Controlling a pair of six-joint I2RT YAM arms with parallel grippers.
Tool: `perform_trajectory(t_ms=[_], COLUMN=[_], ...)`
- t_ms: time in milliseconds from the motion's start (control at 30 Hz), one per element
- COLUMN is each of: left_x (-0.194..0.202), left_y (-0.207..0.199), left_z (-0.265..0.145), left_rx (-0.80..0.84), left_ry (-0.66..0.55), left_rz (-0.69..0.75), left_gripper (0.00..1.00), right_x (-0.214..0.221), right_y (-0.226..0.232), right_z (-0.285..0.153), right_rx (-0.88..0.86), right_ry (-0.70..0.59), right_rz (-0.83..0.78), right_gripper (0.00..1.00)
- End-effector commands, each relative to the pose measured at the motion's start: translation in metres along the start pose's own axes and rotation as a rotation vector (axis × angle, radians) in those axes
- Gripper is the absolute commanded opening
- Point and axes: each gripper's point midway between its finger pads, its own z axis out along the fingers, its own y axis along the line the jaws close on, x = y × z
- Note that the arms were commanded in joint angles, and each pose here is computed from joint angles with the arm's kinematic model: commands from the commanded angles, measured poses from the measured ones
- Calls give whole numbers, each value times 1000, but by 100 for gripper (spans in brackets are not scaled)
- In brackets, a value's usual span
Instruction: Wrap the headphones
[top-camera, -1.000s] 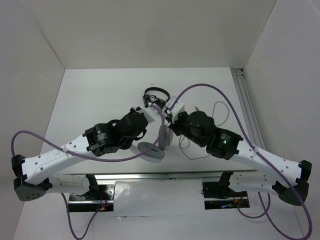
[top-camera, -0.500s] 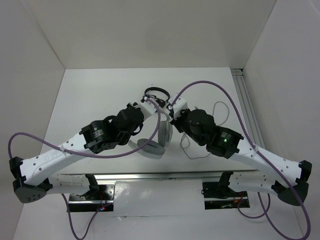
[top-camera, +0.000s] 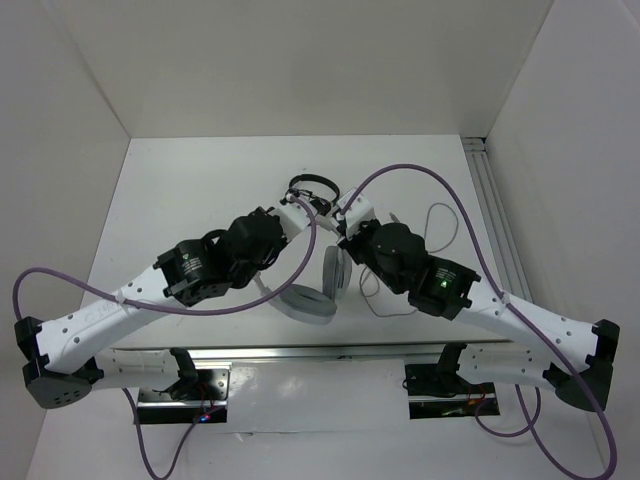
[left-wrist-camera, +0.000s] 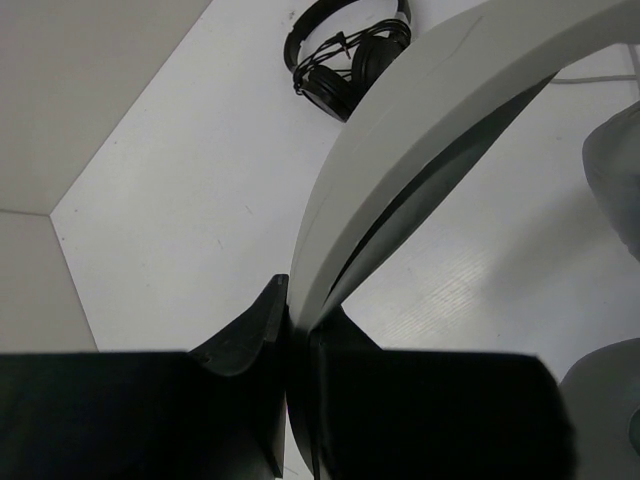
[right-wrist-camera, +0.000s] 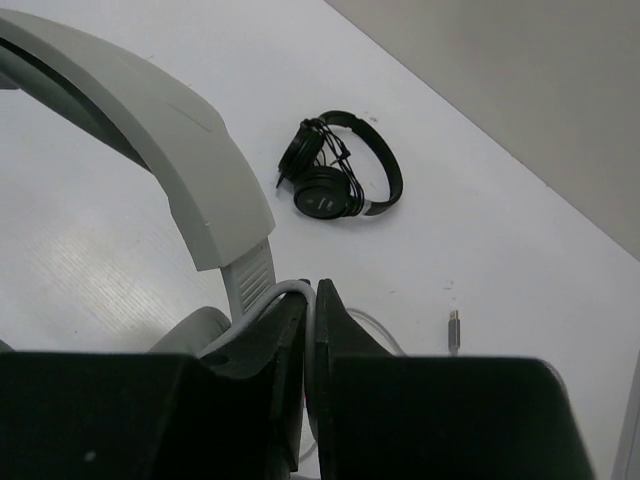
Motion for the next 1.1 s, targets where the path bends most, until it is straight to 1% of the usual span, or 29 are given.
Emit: perform_trajectory(t_ms=[0,33,67,133,200,233,267,333,400,433,467,533,600,633,667,700,733,767,800,833,900,933,967,1033,1067], left_x=[-23,-24,-28,-41,-50,-57,-58,-67,-72,-76,-76,-80,-82,-82,-83,-83,-83,-83,-86,-88,-89,-88,-88,-89,-91], left_y=[-30,-30,-30,-27,-27,-26,-26,-23,-20,-17,-13,-5,5,6,9,12,16,18,20,27,37,40,50,51,55], left_z=[-16,-20,-23,-32,-42,-46,-46,-52,-56,-59,-62,-62,-70,-69,-74,-76,-82,-86,-89,-96,-98,-98,-102,-102,-105], left_rx=[204,216,226,247,281,288,290,298,298,298,284,247,225,216,218,212,212,211,216,203,160,145,110,106,94], left_ry=[-91,-105,-122,-179,-221,-245,-243,-270,-284,-294,-302,-310,-329,-328,-338,-342,-357,-367,-381,-399,-406,-402,-413,-410,-418], left_rz=[-41,-47,-66,-108,-134,-144,-154,-165,-182,-200,-207,-229,-269,-271,-294,-319,-339,-344,-385,-413,-488,-511,-546,-601,-624], left_gripper=[0,0,0,0,0,0,0,0,0,0,0,0,0,0,0,0,0,0,0,0,0,0,0,0,0], right_x=[-31,-27,-29,-26,-33,-34,-35,-30,-29,-33,-31,-31,-31,-28,-30,-20,-18,-10,-9,-12,-14,-14,-15,-17,-9], right_y=[-18,-17,-19,-12,-8,0,3,16,23,25,33,35,38,34,34,32,25,16,12,-1,-3,-12,-8,-10,-11], right_z=[3,4,4,6,4,5,5,14,21,22,25,29,30,32,33,36,36,39,36,33,27,23,20,13,15], right_rx=[89,87,88,39,4,-35,-56,-108,-134,-148,-192,-225,-262,-256,-255,-246,-214,-152,-143,-111,-156,-149,-193,-210,-203], right_ry=[-121,-114,-124,-134,-162,-178,-183,-178,-179,-202,-207,-218,-232,-231,-243,-228,-230,-217,-222,-244,-263,-275,-280,-296,-278], right_rz=[50,46,52,63,80,89,87,88,96,102,113,141,173,184,196,209,224,239,254,278,307,319,323,334,348], right_gripper=[11,12,17,30,40,42,44,48,49,49,52,54,58,58,60,60,64,66,68,69,70,70,70,70,70])
